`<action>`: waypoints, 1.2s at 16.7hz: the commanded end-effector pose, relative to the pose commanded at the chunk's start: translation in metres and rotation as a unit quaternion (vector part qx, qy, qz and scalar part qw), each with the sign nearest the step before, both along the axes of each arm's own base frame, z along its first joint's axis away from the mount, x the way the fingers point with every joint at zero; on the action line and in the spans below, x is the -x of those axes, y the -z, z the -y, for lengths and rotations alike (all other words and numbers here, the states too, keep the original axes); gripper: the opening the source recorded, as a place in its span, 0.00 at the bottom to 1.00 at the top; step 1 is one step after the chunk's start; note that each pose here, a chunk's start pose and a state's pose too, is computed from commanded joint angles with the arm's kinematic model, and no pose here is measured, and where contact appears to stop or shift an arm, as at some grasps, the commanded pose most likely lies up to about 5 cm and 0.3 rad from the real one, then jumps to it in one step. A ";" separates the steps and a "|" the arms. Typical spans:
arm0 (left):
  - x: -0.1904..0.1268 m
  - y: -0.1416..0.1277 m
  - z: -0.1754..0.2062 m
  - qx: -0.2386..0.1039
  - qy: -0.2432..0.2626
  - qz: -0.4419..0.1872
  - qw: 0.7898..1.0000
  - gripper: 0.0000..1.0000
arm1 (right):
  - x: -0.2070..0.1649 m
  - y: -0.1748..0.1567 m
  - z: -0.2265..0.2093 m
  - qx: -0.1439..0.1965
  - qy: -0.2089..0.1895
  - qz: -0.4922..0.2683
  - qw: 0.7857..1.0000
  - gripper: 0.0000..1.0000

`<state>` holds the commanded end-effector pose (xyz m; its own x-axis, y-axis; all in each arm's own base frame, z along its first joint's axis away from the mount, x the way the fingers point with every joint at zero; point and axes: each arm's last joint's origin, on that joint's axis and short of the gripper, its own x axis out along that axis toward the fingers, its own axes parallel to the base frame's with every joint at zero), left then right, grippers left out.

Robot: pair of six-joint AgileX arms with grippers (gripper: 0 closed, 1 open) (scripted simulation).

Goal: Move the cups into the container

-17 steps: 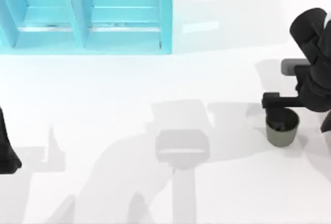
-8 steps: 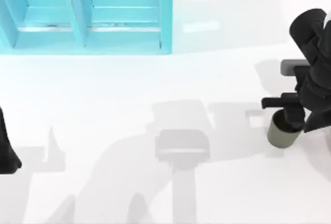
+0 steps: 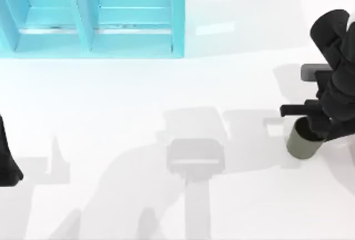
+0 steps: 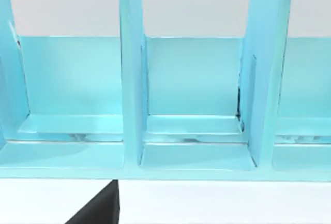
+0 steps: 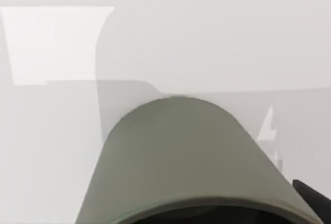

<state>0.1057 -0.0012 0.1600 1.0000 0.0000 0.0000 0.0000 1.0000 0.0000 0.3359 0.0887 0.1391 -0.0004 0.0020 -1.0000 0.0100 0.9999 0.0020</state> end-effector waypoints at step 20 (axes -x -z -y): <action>0.000 0.000 0.000 0.000 0.000 0.000 1.000 1.00 | 0.001 -0.100 0.101 0.000 0.001 0.000 1.000 0.00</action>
